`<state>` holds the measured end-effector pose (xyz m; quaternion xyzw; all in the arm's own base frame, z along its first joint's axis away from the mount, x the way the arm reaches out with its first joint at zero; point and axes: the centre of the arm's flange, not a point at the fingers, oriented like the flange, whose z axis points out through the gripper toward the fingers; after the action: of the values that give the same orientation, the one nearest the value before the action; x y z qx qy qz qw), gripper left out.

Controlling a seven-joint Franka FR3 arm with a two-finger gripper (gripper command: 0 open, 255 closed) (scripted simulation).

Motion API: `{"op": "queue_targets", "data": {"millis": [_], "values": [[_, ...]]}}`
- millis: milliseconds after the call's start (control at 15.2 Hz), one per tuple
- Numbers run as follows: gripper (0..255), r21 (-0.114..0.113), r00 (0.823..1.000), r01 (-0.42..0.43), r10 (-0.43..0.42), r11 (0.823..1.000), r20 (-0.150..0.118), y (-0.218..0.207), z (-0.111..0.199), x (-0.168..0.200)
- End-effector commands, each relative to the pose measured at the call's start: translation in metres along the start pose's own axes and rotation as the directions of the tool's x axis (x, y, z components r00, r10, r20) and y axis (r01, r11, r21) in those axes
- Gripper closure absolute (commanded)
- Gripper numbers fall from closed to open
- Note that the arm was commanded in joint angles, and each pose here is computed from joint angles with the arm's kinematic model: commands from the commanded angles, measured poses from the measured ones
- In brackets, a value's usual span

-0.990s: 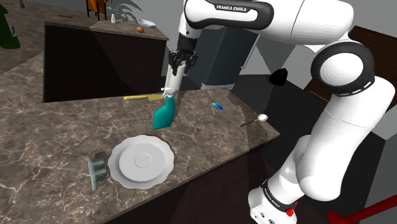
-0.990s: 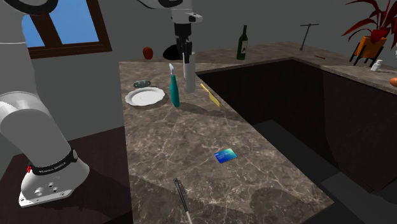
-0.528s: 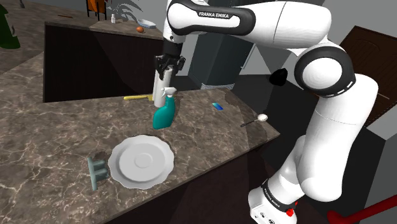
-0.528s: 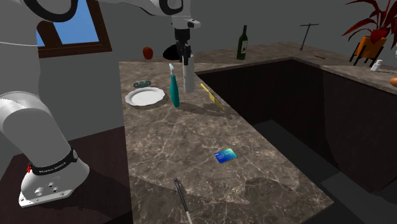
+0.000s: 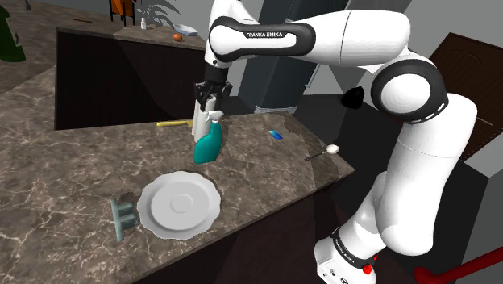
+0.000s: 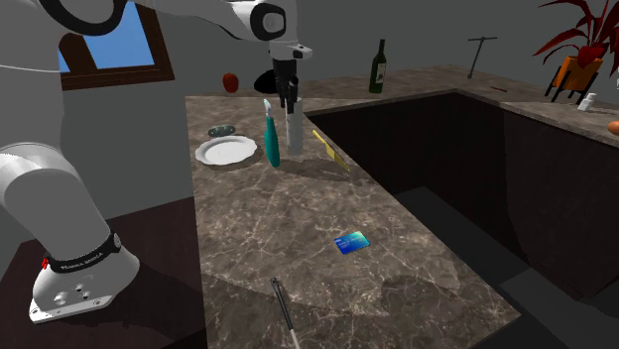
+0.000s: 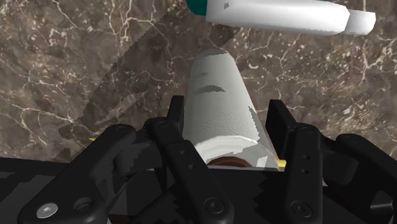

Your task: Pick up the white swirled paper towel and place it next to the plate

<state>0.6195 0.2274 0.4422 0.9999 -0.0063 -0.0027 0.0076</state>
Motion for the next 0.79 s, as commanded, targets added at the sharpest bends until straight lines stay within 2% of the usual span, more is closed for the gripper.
{"op": "queue_targets", "data": {"millis": [0, 132, 660, 726], "values": [[255, 0.0, 1.0, 0.0, 0.0, 1.0, 0.0, 0.0, 0.011, 0.001], [255, 0.0, 1.0, 0.0, 0.0, 1.0, 0.0, 0.0, 0.026, 0.001], [255, 0.0, 1.0, 0.0, 0.0, 1.0, 0.0, 0.0, 0.026, 0.001], [0, 0.0, 1.0, 0.0, 0.0, 1.0, 0.0, 0.0, 0.026, 0.001]]}}
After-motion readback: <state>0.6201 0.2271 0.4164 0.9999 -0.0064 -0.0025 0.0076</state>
